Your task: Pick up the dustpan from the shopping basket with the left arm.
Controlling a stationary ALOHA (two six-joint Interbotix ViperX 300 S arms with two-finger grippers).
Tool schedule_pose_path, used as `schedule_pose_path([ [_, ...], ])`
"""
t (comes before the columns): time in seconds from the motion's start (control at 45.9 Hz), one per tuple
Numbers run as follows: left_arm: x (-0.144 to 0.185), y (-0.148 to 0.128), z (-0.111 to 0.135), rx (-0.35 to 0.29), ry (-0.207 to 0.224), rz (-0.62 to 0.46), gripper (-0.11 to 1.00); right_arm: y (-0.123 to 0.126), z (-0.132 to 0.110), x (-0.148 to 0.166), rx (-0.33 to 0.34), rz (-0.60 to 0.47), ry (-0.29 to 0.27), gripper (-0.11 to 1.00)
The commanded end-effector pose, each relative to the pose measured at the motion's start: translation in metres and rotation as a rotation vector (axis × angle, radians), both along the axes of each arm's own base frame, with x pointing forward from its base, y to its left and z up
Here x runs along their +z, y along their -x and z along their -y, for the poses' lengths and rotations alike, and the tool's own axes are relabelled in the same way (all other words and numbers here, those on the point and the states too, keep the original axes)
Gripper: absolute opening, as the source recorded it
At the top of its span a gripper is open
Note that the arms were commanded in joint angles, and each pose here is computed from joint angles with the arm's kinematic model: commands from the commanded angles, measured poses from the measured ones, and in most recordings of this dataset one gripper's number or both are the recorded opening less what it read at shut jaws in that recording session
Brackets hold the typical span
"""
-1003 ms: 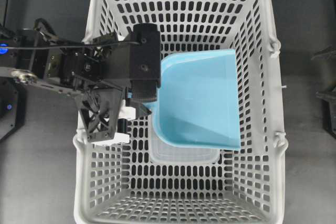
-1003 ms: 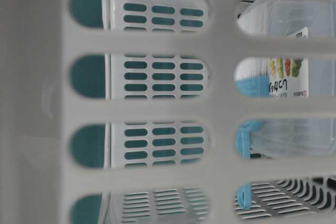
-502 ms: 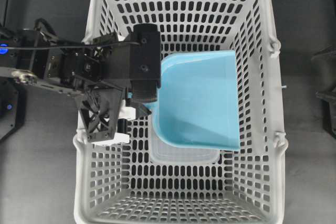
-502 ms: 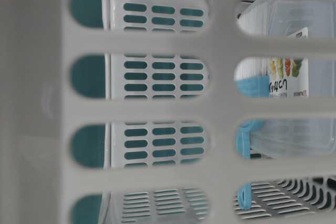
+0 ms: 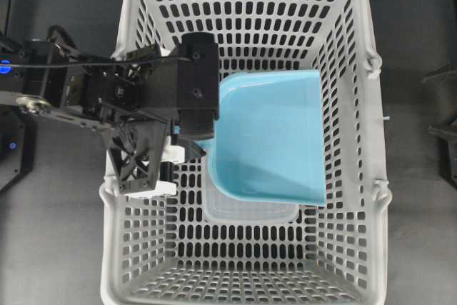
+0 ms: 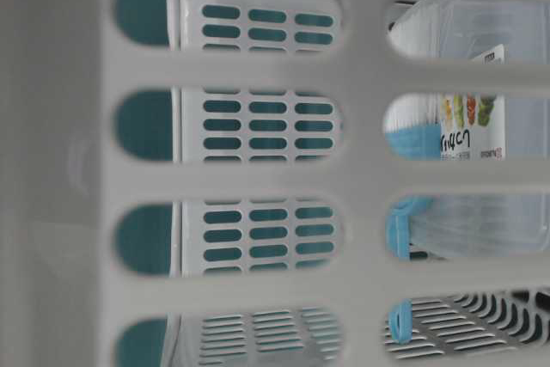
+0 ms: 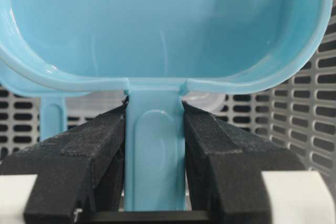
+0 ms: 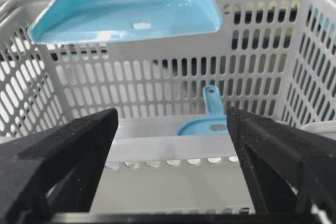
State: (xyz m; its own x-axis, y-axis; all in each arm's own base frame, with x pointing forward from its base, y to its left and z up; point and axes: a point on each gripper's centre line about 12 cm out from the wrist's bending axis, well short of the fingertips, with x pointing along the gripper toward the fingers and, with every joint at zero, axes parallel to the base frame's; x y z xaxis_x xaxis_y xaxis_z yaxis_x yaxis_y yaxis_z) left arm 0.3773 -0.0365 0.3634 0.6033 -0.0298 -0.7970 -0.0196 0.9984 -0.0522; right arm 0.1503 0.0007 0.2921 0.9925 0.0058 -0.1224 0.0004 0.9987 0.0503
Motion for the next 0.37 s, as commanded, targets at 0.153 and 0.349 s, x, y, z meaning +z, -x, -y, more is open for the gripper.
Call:
schedule_pose_path([
  [0.153,0.0068,-0.0003,-0.0003,-0.002,-0.002,0.023,0.28,-0.0010,-0.0001,0.0028,0.000,0.006,-0.005,0.80],
  [0.349,0.0049,-0.0013,-0.0002,-0.001,-0.002,0.017,0.28,-0.0010,-0.0003,0.0034,0.002,0.008,-0.006,0.80],
])
